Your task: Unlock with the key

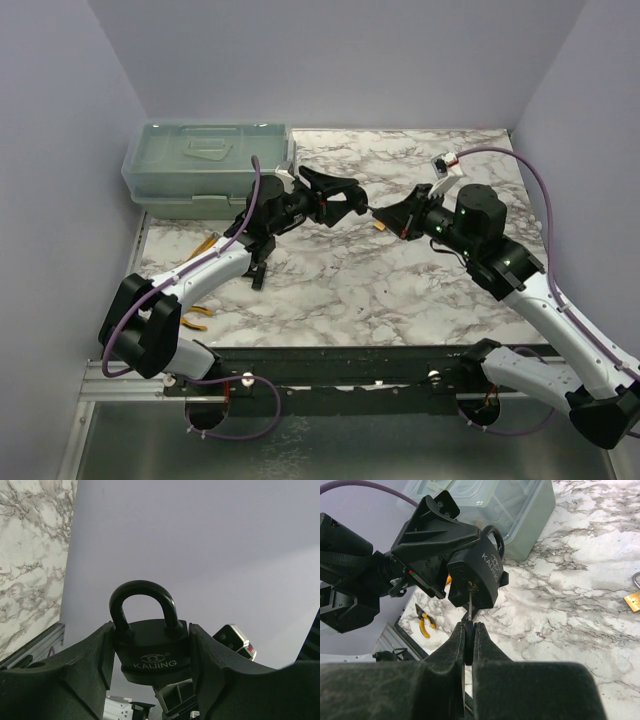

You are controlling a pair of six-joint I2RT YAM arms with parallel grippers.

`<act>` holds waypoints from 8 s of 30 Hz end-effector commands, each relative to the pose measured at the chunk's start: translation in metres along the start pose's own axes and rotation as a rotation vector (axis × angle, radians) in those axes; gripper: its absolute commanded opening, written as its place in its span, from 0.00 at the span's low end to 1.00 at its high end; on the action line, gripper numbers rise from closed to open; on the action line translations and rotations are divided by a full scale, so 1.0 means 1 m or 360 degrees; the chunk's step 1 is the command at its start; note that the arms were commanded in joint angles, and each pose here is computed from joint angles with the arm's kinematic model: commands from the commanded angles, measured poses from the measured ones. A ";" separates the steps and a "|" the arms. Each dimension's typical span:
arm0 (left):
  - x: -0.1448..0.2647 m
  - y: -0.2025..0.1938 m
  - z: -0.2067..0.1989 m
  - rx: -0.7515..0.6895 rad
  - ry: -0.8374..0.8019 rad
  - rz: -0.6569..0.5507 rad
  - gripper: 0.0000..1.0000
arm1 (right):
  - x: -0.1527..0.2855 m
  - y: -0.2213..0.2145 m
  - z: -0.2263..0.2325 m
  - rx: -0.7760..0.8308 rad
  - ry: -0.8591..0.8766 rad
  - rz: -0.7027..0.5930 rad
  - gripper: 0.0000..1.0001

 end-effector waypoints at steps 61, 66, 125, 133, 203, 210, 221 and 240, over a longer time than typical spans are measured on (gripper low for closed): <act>-0.017 -0.003 0.001 0.0015 -0.0001 -0.0096 0.00 | -0.047 -0.019 -0.027 0.0126 -0.0358 0.0033 0.00; -0.017 -0.001 0.006 0.0048 0.0038 -0.0119 0.00 | -0.053 -0.026 -0.024 0.0171 -0.0372 0.0039 0.00; 0.001 0.026 0.038 0.0044 0.0246 -0.0589 0.00 | -0.036 -0.052 -0.004 0.0061 -0.0335 0.0105 0.58; -0.001 0.025 0.039 0.0049 0.0253 -0.0572 0.00 | -0.035 -0.051 -0.010 0.0101 -0.0385 0.0098 0.45; 0.012 -0.008 0.008 -0.0176 0.0119 -0.0369 0.00 | -0.080 -0.049 -0.006 -0.0080 -0.0316 -0.0099 0.00; 0.015 -0.011 0.003 -0.0214 0.0092 -0.0364 0.00 | -0.078 -0.045 -0.004 -0.0177 -0.0288 -0.0137 0.00; 0.019 -0.014 -0.005 -0.0268 0.0036 -0.0359 0.00 | -0.074 -0.046 -0.007 -0.0389 -0.0264 -0.0196 0.00; 0.019 -0.022 -0.013 -0.0341 -0.0029 -0.0336 0.00 | -0.076 -0.058 -0.022 -0.0734 -0.0168 -0.0159 0.00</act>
Point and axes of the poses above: each gripper's point midway between its finger pads, its own x axis back along the fingers, its own z axis along the line the jaws close on, y = z × x, the point moved 1 cm from there along x, back along the fingers, and after that the axes turned 3 degrees about x, right-handed, at the moved point
